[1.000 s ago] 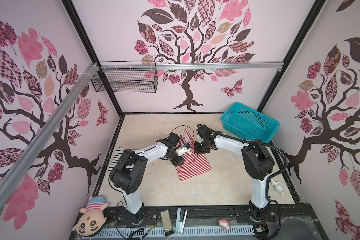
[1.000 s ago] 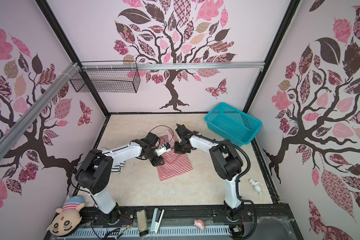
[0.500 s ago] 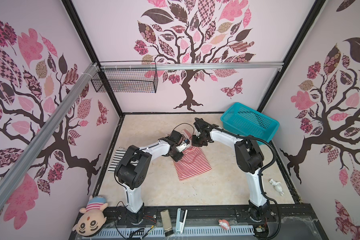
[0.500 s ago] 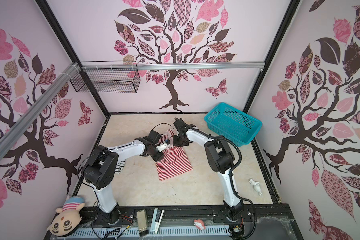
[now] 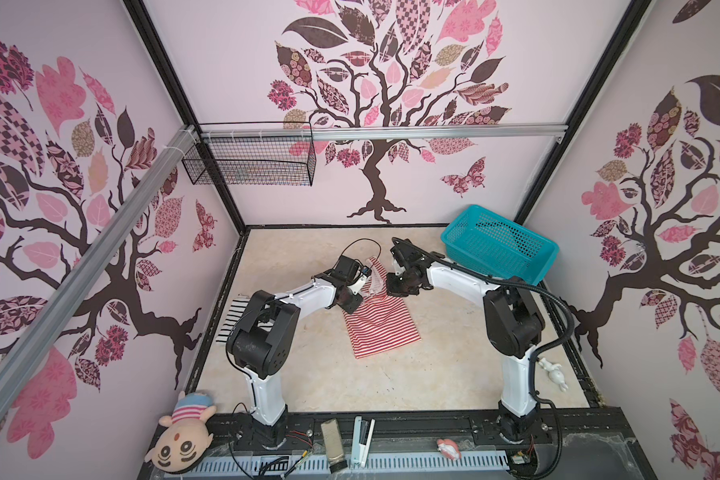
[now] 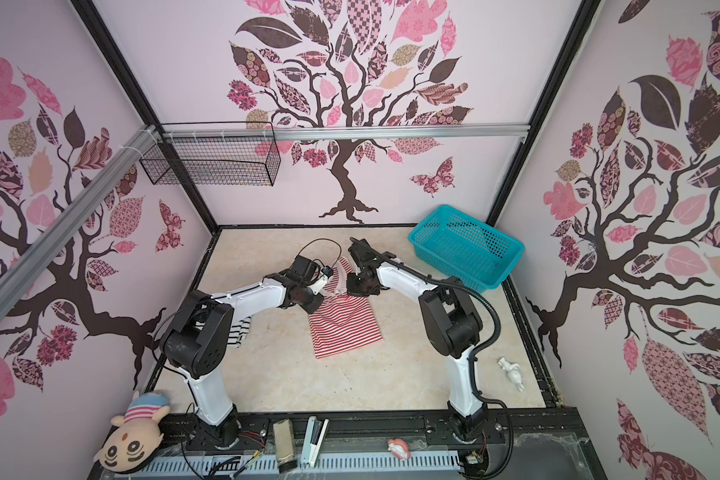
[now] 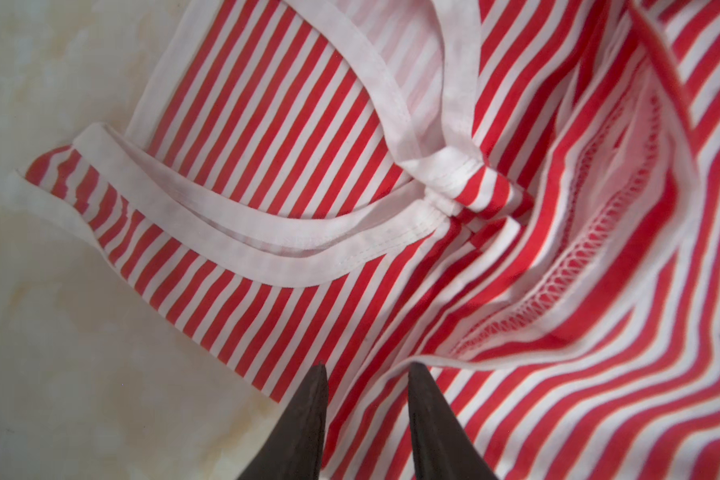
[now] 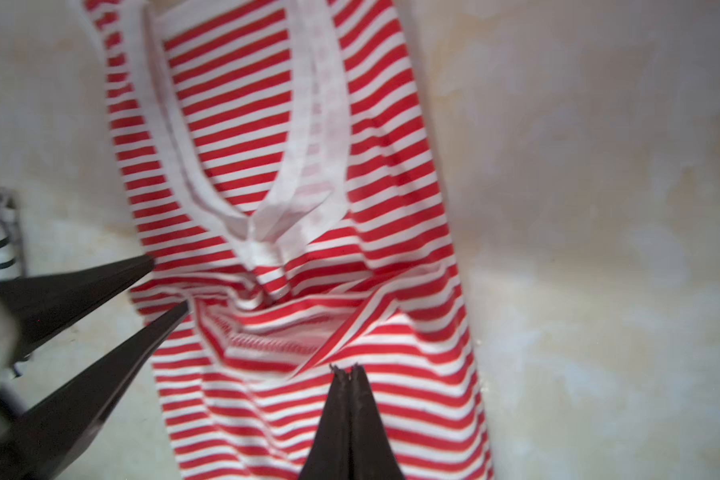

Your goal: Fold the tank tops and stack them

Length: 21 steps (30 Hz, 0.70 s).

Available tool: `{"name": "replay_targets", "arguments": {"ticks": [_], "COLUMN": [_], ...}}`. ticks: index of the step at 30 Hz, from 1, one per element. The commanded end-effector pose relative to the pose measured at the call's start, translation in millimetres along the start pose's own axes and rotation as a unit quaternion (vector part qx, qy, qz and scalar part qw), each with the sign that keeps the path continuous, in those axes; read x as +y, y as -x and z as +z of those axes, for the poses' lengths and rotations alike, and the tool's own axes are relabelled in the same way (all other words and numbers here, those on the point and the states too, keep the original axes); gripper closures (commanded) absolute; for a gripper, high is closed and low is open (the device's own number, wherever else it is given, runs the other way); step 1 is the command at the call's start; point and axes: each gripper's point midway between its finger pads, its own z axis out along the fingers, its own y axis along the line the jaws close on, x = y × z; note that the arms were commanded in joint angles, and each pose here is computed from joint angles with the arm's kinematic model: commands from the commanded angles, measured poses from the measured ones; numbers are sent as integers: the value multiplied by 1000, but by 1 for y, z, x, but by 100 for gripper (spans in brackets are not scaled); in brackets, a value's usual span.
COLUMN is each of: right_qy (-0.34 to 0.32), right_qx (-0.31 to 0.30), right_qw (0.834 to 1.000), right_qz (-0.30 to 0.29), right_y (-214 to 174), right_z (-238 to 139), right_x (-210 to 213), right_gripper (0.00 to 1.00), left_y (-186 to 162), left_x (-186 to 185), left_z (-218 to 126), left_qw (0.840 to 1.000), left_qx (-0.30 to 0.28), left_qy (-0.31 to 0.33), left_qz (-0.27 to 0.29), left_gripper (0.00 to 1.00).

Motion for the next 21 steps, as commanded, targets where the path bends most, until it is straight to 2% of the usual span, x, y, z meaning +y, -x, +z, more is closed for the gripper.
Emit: {"name": "replay_targets", "arguments": {"ticks": [1, 13, 21], "right_qy": [45, 102, 75], "right_qx": [-16, 41, 58], "right_qw": [999, 994, 995], "right_qz": [-6, 2, 13], "right_y": [-3, -49, -49], "right_z": [-23, 19, 49], "right_x": [30, 61, 52], "right_gripper": [94, 95, 97], "left_y": [11, -1, -19], "left_x": [15, 19, 15], "left_z": [3, -5, -3], "left_qw": [1000, 999, 999], "left_qx": [-2, -2, 8], "left_qy": [29, 42, 39], "left_qz": [-5, -9, -7], "left_gripper": [64, 64, 65]}}
